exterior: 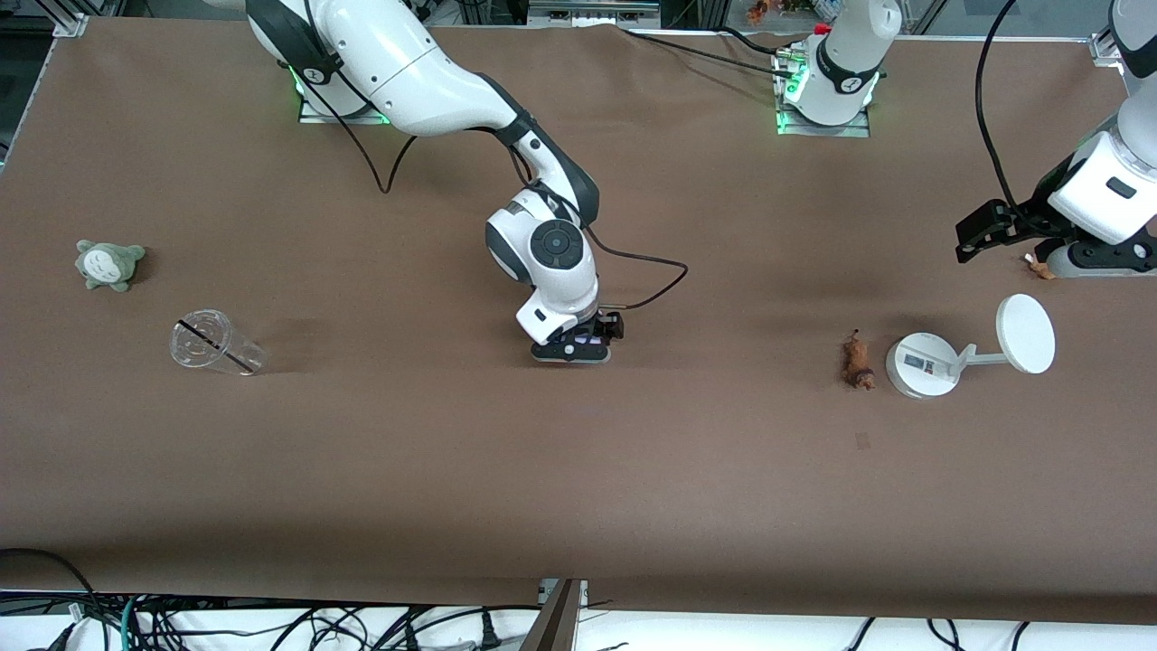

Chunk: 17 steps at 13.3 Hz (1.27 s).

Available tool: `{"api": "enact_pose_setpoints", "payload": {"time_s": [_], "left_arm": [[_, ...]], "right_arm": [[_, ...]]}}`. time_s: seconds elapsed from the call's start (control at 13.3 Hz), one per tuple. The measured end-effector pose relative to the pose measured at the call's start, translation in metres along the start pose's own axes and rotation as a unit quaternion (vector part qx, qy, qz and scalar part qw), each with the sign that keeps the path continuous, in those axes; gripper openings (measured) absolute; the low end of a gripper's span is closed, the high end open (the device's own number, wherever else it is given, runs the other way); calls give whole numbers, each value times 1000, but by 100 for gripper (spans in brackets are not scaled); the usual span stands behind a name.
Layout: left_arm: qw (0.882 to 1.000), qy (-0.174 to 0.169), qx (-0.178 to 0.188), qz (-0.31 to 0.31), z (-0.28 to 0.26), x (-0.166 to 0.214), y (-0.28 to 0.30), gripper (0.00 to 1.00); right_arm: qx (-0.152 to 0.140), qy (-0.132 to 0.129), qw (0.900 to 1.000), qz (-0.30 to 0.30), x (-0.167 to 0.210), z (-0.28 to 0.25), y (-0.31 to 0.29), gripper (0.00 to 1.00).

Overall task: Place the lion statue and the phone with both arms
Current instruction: 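Grasp the lavender phone with the right gripper while the left gripper withdraws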

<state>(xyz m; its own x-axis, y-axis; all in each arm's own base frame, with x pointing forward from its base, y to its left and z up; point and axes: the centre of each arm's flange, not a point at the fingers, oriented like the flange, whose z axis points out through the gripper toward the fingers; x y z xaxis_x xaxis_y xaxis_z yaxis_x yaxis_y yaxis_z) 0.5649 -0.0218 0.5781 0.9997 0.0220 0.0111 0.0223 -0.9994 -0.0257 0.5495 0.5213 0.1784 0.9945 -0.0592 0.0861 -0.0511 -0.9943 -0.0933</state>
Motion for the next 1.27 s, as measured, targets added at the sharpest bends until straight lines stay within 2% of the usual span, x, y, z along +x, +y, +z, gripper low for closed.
{"api": "enact_pose_setpoints", "payload": {"time_s": [0.38, 0.45, 0.53, 0.82, 1.05, 1.27], "left_arm": [[1000, -2, 0, 2, 2, 0, 3, 100], [1000, -2, 0, 2, 2, 0, 3, 100], [1000, -2, 0, 2, 2, 0, 3, 100], [1000, -2, 0, 0, 2, 0, 0, 100], [1000, -2, 0, -1, 2, 0, -1, 100], [1000, -2, 0, -1, 2, 0, -1, 100]], "right_arm": [[-1, 2, 1000, -2, -3, 13, 2, 100], [-4, 3, 1000, -4, -2, 13, 2, 91], [-3, 5, 1000, -4, -2, 9, 1, 87], [-1, 12, 1000, -2, 4, 6, 2, 85], [-4, 24, 1000, 11, 32, -5, 22, 85], [-22, 15, 1000, 3, 71, -46, 58, 85]]}}
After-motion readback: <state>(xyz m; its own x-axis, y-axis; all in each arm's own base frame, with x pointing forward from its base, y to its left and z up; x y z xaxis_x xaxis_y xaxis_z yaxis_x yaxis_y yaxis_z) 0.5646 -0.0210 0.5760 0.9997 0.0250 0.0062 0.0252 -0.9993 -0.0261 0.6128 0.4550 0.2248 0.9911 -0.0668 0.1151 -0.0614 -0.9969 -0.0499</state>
